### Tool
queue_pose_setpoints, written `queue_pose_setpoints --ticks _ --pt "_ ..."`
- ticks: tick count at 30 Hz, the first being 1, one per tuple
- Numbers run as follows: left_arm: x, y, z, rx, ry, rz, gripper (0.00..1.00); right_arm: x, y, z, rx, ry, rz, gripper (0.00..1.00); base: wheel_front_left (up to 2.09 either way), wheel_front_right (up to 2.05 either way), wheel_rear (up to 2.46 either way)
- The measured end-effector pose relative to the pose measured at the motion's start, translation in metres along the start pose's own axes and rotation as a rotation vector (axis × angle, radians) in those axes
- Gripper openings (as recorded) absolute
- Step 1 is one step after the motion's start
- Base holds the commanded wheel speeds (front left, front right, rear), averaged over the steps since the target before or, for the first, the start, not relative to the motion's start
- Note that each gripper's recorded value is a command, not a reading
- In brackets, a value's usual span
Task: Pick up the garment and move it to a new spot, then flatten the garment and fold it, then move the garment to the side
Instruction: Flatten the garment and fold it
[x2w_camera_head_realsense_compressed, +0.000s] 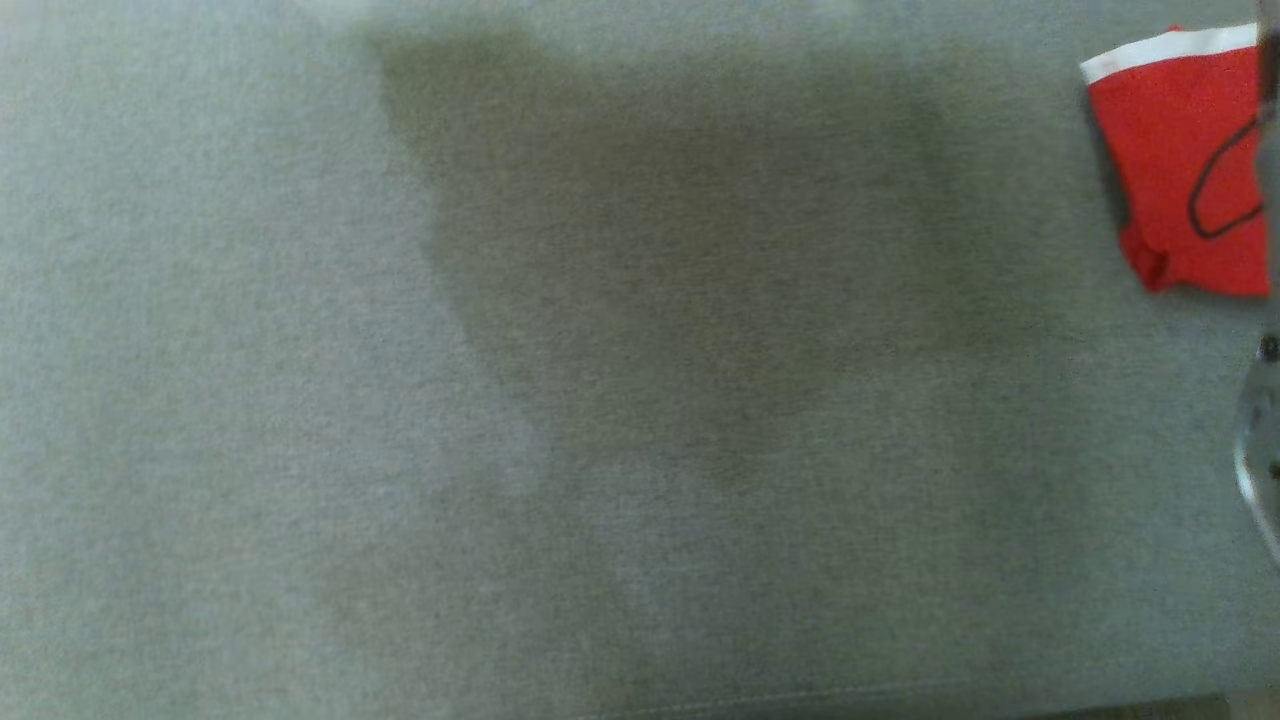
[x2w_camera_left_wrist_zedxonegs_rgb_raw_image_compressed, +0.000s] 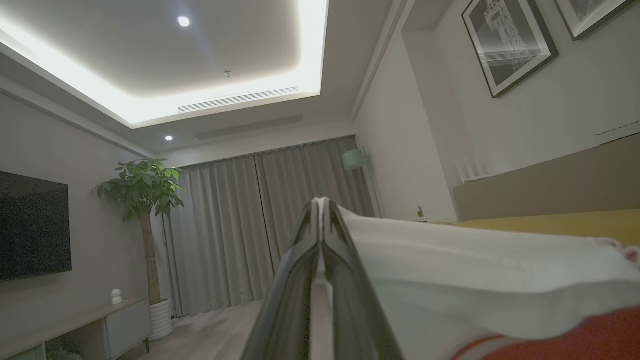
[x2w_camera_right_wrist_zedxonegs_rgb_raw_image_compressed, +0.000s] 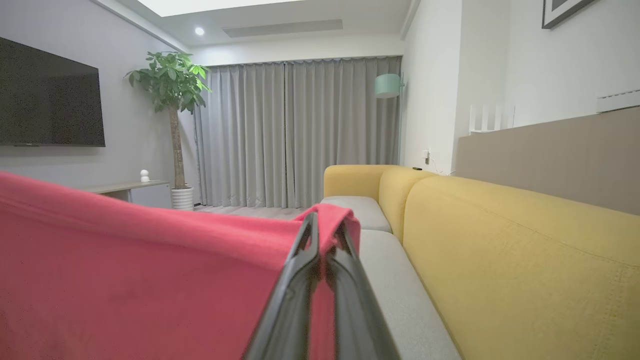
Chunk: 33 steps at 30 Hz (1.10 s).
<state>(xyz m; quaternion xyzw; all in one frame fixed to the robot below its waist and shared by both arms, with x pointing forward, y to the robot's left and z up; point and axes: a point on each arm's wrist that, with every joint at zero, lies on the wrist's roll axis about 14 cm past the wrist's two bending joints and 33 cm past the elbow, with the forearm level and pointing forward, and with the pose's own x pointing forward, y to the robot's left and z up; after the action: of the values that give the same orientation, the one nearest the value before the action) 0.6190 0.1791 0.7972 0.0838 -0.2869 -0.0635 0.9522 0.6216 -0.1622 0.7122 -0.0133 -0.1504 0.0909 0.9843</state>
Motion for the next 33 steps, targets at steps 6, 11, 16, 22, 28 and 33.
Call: queue_pose_setpoints --ticks 6,11,16,22,28,33 --pt "-0.004 0.0 -0.024 0.038 0.03 -0.013 0.0 0.007 0.006 -0.047 0.019 0.066 -0.006 0.0 0.0 0.0 0.0" --pt "-0.038 -0.019 -0.061 0.064 0.14 -0.101 0.0 -0.015 0.015 -0.103 0.056 0.217 -0.001 0.0 0.0 0.0 0.0" --pt "-0.12 -0.036 -0.129 0.05 0.358 -0.164 0.0 -0.081 0.016 -0.189 0.008 0.517 0.019 0.0 0.0 0.0 0.0" --pt "-0.207 -0.045 -0.165 0.029 0.528 -0.208 0.0 -0.137 0.023 -0.227 -0.048 0.748 0.072 0.0 0.0 0.0 0.0" --pt "-0.311 -0.063 -0.191 0.033 0.785 -0.323 0.0 -0.175 0.021 -0.225 -0.113 0.903 0.126 0.0 0.0 0.0 0.0" --pt "-0.348 -0.072 -0.173 0.017 0.855 -0.398 0.0 -0.208 0.024 -0.219 -0.121 0.989 0.171 0.0 0.0 0.0 0.0"
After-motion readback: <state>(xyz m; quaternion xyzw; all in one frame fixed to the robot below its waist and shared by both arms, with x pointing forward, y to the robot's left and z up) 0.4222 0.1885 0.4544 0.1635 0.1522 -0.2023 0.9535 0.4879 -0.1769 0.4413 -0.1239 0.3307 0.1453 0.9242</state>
